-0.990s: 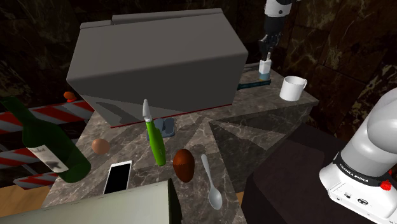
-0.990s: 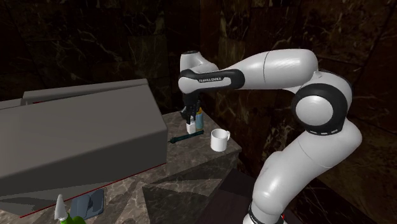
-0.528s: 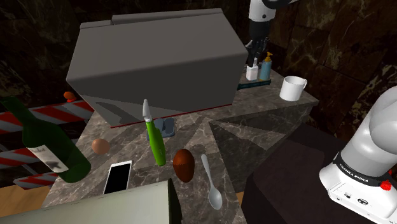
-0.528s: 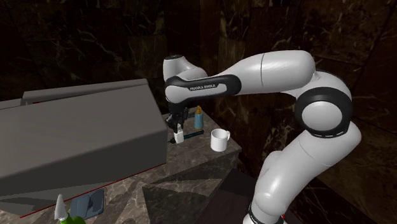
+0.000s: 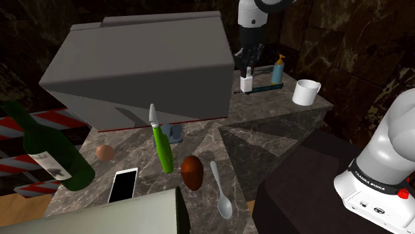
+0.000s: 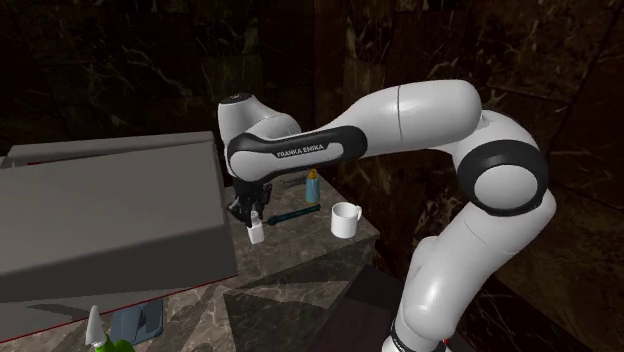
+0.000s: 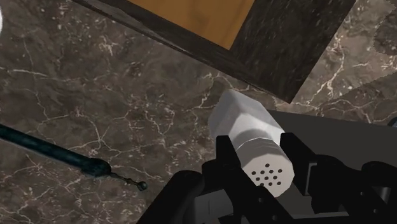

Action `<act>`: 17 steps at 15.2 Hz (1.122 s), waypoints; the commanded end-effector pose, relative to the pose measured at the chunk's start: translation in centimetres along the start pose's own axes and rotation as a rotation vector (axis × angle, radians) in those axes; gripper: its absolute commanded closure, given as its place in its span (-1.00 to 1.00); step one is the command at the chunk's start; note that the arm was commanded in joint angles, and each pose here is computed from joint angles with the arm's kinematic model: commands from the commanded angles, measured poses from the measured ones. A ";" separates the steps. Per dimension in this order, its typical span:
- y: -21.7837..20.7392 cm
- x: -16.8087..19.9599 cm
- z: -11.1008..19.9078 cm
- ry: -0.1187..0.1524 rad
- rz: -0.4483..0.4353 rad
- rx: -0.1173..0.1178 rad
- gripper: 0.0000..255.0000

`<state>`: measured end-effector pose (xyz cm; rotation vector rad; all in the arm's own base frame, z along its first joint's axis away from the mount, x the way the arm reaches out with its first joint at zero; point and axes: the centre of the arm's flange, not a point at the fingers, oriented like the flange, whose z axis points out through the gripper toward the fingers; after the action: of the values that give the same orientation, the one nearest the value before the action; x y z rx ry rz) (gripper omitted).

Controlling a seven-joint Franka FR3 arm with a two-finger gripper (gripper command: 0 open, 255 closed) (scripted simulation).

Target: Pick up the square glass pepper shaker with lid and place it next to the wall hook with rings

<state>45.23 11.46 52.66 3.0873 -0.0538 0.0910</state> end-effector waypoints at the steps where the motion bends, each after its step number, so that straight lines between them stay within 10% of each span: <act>1: -2.6 0.0 -0.3 -0.001 -0.003 0.002 1.00; 17: -23.7 0.8 -1.4 -0.001 -0.003 0.002 1.00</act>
<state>46.98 33.68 53.20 3.0898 -0.0509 0.0982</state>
